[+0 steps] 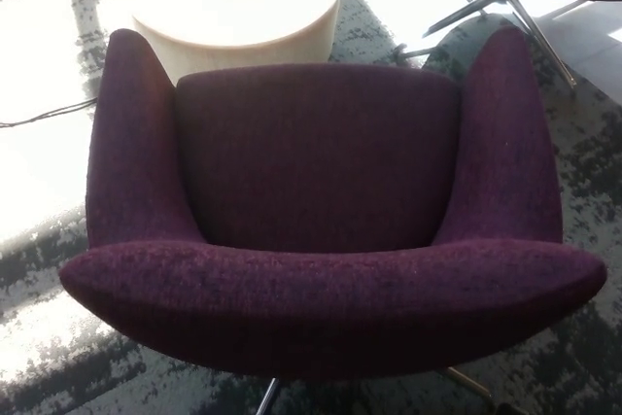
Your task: The robot stands in front of a sofa and uses its left hand to push the left side of the sofa
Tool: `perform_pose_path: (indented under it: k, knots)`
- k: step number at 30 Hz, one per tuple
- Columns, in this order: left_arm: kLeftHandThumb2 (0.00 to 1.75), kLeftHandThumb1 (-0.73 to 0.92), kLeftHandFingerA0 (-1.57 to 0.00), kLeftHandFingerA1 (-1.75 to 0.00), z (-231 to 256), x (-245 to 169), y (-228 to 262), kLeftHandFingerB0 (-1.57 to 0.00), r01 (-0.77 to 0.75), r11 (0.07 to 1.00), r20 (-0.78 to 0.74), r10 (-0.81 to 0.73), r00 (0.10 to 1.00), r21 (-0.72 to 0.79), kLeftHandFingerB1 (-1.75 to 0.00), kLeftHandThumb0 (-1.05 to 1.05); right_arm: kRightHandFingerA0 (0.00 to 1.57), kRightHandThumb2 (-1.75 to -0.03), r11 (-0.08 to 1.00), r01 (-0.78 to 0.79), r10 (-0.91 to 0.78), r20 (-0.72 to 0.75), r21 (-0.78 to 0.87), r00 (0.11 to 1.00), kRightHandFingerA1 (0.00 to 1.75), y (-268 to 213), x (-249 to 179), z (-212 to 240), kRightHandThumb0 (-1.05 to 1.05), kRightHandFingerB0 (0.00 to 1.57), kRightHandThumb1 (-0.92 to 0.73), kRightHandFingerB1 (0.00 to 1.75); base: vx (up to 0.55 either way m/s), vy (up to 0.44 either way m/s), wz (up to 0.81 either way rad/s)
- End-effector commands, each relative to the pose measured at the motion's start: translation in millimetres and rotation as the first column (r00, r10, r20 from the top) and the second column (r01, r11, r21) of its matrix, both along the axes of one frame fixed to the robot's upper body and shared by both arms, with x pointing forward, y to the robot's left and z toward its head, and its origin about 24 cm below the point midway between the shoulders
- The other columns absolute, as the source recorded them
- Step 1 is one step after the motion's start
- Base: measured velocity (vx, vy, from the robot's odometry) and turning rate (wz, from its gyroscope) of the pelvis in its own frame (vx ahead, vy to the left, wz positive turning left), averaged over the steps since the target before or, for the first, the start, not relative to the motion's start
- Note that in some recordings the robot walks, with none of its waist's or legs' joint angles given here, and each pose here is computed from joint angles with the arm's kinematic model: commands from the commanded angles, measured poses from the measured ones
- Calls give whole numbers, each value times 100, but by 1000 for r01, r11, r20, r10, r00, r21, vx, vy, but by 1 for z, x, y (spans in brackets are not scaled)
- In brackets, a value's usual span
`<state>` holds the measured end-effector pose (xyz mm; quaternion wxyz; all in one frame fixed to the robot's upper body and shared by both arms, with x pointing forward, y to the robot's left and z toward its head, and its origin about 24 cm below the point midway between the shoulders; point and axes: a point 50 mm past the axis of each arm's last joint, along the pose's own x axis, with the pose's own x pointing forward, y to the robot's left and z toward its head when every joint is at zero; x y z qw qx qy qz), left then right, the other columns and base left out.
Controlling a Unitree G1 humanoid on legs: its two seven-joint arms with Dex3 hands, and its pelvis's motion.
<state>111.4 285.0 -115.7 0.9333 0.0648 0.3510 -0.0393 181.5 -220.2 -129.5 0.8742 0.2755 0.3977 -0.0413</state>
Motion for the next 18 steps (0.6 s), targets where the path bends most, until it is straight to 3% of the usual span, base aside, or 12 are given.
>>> perform_pose_path:
  k: [1,4,5,7,8,11,12,14,15,16,18]
  knots:
    - [81,91,-6,-23,4,4,1,-5,24,999,44,-25,999,24,-22,-80,53,-140,1000,-6,6,13,2,1000,123,-1,2,2,-63,46,-25,110,0,0,0]
    - [81,91,-6,-23,4,4,1,-5,25,999,45,-26,999,25,-22,-80,53,-140,1000,-9,9,14,2,1000,123,0,2,2,-63,46,-25,110,0,0,0]
    - [114,78,-6,-42,6,6,2,-2,21,999,61,-23,998,29,-35,-76,37,-140,1000,-27,27,26,8,999,144,4,3,2,-60,28,-21,126,0,0,0]
    - [113,77,-8,-43,7,7,2,-2,19,999,70,-21,997,29,-37,-74,40,-137,999,-44,44,36,6,998,142,7,5,2,-63,31,-21,126,0,0,0]
    - [113,77,-16,-47,8,11,1,-1,9,1000,81,-10,997,11,-38,-77,55,-132,998,-54,53,59,16,997,139,11,10,4,-67,48,-18,126,0,0,0]
    - [113,77,-16,-47,8,13,1,-1,5,1000,86,-5,996,3,-38,-77,55,-132,998,-58,56,68,21,996,139,12,12,5,-67,48,-18,126,0,0,0]
    - [112,54,0,-48,9,19,0,0,1,1000,92,-1,996,3,-47,-35,56,-116,997,-79,77,100,15,992,138,18,21,10,-78,41,-23,123,0,0,0]
    - [112,54,0,-48,9,21,0,0,-1,1000,95,1,995,2,-47,-35,56,-116,996,-88,86,113,12,990,138,21,25,12,-78,41,-23,123,0,0,0]
    - [111,53,0,-47,10,21,1,0,-23,1000,100,24,995,-11,-46,-35,59,-108,995,-103,101,130,12,986,117,24,28,14,-84,53,-20,108,0,0,0]
    - [112,54,0,-47,10,20,3,0,-30,999,108,32,994,-16,-47,-35,60,-105,994,-112,109,142,12,984,117,27,28,14,-82,61,-17,110,0,0,0]
    - [112,54,0,-47,11,19,3,0,-30,999,110,31,993,-16,-47,-35,60,-105,994,-113,110,144,12,983,117,28,27,14,-82,61,-17,110,0,0,0]
